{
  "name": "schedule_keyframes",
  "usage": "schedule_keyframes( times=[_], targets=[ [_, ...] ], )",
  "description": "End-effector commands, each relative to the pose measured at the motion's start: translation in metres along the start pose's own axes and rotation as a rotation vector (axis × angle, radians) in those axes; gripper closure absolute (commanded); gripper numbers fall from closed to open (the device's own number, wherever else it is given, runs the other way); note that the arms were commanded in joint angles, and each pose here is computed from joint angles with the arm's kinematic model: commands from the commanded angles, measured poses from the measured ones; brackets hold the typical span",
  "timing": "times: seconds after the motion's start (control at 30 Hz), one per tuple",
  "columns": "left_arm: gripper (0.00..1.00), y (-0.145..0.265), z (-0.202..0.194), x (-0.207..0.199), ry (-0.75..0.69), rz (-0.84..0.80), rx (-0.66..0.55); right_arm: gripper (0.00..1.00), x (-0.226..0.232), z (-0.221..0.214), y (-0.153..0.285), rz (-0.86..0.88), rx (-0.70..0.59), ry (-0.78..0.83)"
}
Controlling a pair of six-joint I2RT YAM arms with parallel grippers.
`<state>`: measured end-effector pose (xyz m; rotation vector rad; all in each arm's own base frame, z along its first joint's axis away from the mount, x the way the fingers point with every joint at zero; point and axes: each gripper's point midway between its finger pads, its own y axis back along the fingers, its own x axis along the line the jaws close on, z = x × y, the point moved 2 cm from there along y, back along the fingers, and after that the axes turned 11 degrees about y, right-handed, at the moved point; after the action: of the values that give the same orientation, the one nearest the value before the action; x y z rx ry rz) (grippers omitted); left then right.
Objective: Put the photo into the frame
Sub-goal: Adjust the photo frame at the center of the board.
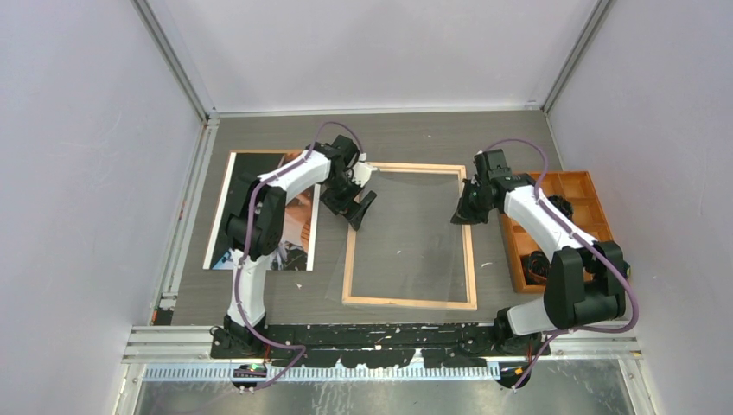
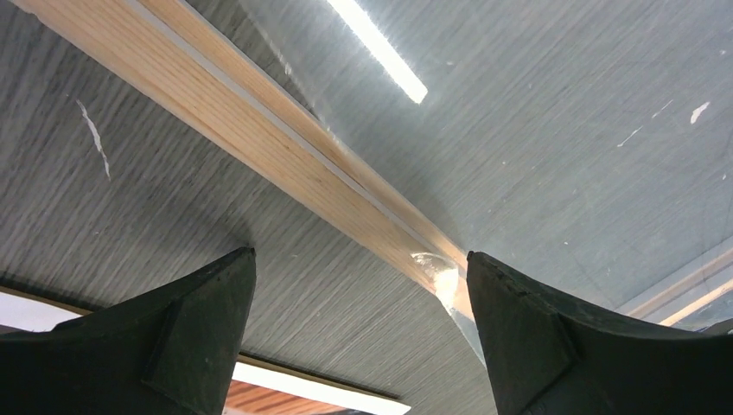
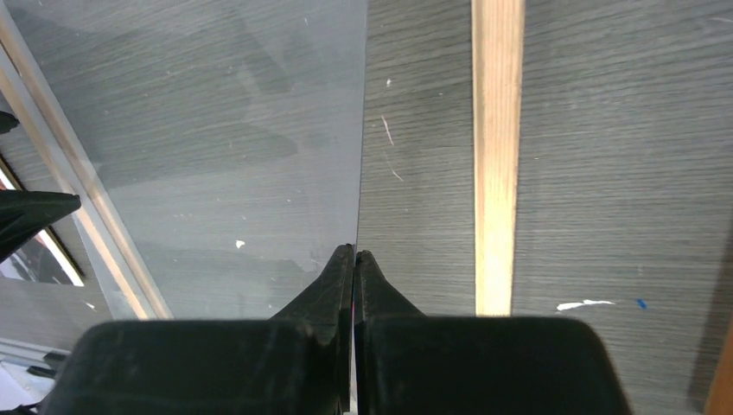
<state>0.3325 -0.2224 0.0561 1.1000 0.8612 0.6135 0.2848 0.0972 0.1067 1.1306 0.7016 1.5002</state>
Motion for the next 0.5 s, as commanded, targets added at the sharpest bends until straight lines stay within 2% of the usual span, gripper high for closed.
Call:
schedule_keyframes(
  times=[0.0, 0.2, 0.37, 0.47],
  targets=[
    [0.06, 0.007, 0.009, -0.007, 0.017, -0.012, -0.013, 0.99, -0.004, 0.031, 0.030, -0.069, -0.130, 0.058],
    [0.04, 0.019, 0.021, -0.004, 0.034, 0.001, -0.065, 0.99, -0.002, 0.046, 0.041, -0.087, -0.139, 0.105],
    [0.12, 0.013, 0.024, 0.008, 0.066, 0.027, -0.070, 0.99, 0.006, 0.052, 0.041, -0.046, -0.136, 0.114],
    [0.23, 0.000, 0.021, 0.015, 0.078, 0.050, -0.047, 0.99, 0.011, 0.052, 0.039, -0.010, -0.142, 0.104]
  ],
)
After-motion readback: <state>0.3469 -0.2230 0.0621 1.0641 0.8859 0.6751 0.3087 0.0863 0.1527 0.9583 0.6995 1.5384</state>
